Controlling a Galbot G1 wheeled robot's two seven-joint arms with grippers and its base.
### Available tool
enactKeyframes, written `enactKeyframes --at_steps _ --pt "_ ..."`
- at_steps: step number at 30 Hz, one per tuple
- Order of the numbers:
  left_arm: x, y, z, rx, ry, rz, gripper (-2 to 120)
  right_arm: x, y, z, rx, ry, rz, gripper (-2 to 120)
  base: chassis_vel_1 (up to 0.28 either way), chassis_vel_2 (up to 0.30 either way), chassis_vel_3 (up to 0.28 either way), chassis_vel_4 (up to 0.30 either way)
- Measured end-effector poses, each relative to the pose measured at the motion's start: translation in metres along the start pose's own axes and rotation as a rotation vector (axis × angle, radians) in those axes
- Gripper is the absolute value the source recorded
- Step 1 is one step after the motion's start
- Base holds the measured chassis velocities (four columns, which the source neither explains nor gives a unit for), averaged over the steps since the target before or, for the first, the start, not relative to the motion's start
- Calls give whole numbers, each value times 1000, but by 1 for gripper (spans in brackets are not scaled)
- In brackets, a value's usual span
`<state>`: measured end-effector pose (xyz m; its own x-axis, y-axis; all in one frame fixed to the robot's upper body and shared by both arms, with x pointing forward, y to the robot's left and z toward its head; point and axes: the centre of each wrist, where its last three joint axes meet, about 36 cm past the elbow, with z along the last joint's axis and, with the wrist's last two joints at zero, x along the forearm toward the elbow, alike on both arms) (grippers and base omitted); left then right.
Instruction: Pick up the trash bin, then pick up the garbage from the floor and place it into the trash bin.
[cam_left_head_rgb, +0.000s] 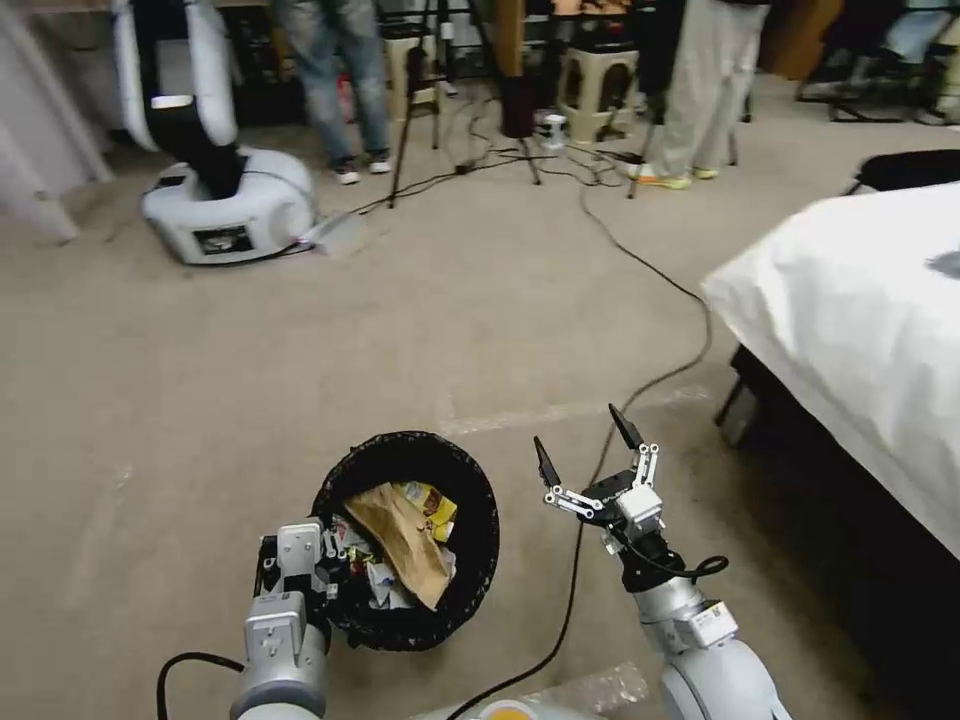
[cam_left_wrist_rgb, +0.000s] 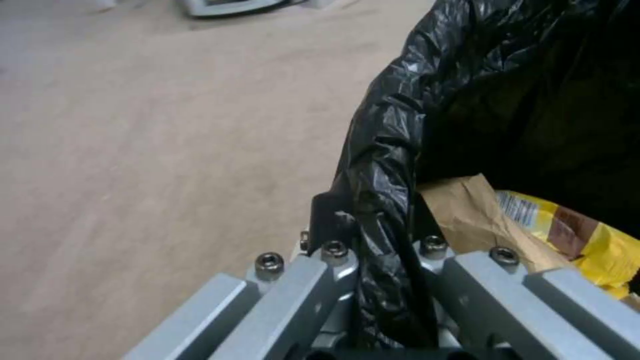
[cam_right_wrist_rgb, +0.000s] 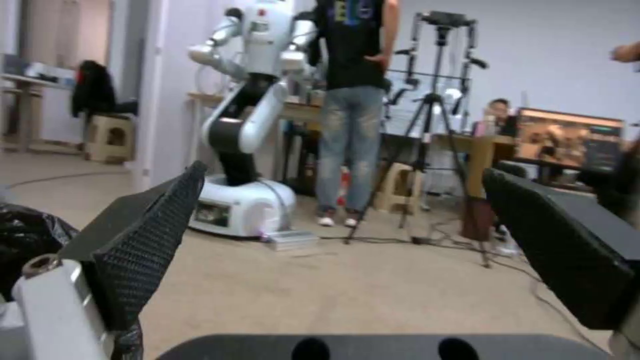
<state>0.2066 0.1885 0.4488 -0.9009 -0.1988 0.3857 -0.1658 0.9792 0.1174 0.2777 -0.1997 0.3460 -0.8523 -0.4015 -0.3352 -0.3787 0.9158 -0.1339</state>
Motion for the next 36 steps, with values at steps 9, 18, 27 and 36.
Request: enactKeyframes --at_steps 9,18,27,36 --pt "-1 0 1 3 -7 0 1 0 0 0 0 0 0 100 43 39 61 53" --pt "-2 0 -3 72 106 9 1 5 1 1 2 2 -7 100 0 0 0 0" --pt "-13 7 -11 151 317 41 1 8 -1 2 9 -2 -16 100 0 0 0 0" --pt "-36 10 -3 188 393 54 1 13 -3 4 17 -1 -17 100 0 0 0 0"
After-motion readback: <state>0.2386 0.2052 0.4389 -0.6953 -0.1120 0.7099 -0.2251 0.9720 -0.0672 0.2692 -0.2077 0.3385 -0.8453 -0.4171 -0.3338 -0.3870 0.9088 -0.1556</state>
